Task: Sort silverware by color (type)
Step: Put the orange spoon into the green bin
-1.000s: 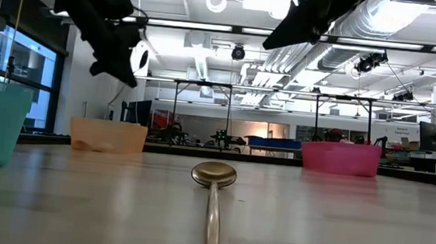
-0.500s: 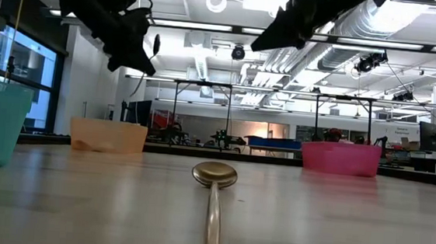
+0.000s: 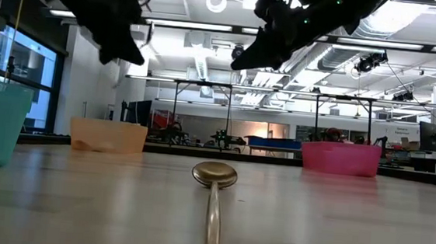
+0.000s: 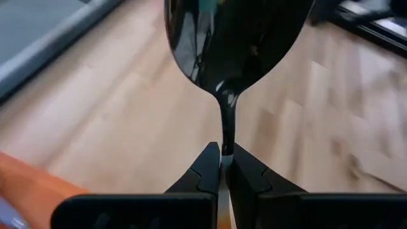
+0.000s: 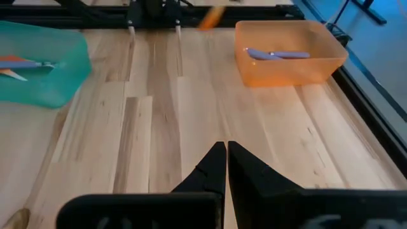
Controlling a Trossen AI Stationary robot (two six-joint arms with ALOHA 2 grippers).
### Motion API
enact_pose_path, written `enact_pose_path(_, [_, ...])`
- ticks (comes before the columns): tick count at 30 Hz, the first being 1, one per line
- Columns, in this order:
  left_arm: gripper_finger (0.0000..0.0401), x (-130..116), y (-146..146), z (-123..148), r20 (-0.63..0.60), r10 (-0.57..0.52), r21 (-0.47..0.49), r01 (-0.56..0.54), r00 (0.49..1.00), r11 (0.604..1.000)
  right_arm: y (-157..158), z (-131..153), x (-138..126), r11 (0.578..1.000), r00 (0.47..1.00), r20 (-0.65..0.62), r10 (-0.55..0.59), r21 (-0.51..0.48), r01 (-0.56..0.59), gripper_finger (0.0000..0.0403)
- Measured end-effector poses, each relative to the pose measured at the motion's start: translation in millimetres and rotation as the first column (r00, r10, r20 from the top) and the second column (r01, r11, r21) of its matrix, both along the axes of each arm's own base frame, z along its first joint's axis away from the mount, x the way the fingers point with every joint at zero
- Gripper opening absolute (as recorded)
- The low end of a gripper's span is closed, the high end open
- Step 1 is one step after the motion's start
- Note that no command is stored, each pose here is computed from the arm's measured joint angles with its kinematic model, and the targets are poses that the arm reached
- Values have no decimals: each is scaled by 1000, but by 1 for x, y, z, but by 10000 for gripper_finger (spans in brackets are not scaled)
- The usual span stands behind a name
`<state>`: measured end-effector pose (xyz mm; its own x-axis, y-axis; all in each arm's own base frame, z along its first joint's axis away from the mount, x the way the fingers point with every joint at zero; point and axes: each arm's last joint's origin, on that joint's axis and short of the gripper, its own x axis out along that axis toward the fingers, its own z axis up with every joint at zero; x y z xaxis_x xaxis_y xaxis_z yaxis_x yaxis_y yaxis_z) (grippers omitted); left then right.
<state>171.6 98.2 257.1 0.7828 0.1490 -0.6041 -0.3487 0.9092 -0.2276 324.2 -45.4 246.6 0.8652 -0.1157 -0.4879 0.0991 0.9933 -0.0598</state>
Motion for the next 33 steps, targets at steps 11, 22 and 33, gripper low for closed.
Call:
enact_pose_path(11, [3, -26, -95, 15, -150, 48, -237, -83, 988, 968, 7, -2, 4, 1000, 1000, 21, 14, 16, -14, 0])
enact_pose_path(22, [3, -16, -173, -9, -291, 6, -315, -102, 957, 944, 34, -23, 26, 996, 995, 54, 81, 42, -84, 0])
enact_pose_path(33, [3, 0, -223, -35, -350, 52, -440, -213, 935, 872, 56, -33, 32, 991, 991, 59, 118, 52, -121, 0])
